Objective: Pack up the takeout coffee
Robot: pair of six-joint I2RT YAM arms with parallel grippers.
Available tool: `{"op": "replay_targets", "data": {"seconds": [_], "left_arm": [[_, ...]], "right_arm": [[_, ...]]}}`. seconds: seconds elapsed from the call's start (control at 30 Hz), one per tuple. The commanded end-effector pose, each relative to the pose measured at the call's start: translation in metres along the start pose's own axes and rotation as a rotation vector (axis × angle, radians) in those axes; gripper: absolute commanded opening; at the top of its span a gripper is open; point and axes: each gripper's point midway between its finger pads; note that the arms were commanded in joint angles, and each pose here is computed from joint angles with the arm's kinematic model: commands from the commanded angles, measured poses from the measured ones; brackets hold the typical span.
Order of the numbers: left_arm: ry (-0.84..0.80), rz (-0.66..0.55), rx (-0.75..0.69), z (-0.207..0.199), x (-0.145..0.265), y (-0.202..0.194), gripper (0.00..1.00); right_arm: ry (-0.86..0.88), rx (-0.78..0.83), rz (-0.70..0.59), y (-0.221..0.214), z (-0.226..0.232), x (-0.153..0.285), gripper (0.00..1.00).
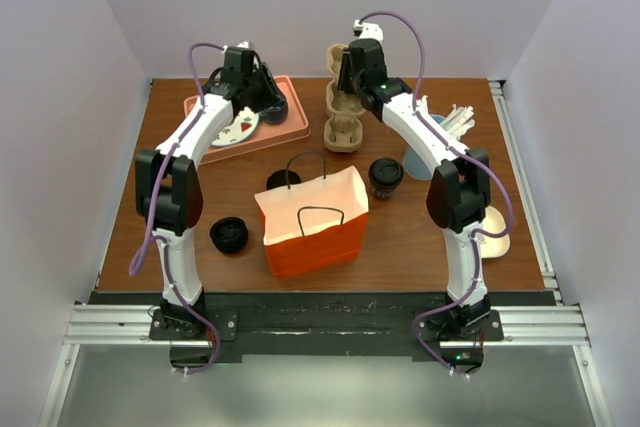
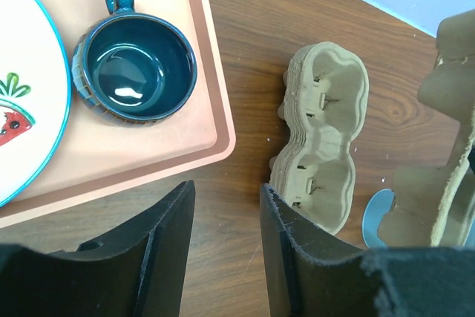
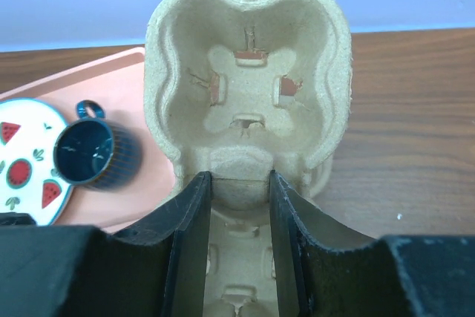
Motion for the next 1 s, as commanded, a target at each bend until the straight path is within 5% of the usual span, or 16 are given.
{"op": "replay_targets", "data": {"seconds": [0.0, 0.3, 0.43, 0.7, 0.97], "left_arm": [[-0.026, -0.067, -0.037, -0.016, 0.023, 0.024, 0.45], [-0.011, -0.019, 0.057, -0.011, 0.113, 0.007, 0.49], [-0.118, -0.033, 0.064, -0.04, 0.166, -0.011, 0.49], [-0.122, 0.06, -0.047, -0.045, 0.237, -0.045, 0.51], [-0.175, 0.245, 0.007, -0.038, 0.314, -0.126, 0.46]], "right_arm": [[0.156, 0.02, -0.091, 0.058, 0.028, 0.025, 0.14], [0.423, 0.058, -0.184, 0.135, 0.067, 0.13, 0.13], [0.603, 0.096, -0.251, 0.15, 0.086, 0.189, 0.14], [0.738, 0.192, -0.258, 0.139, 0.083, 0.264, 0.13], [1.009, 0.268, -0.289, 0.118, 0.095, 0.341, 0.13]]}}
Point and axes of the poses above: each gripper's point midway between its finger pads, its own x axis back along the fingers, its own z axis along the line the jaws close on, y = z × x, and after that the axes turned 6 degrees about -x, right-handed
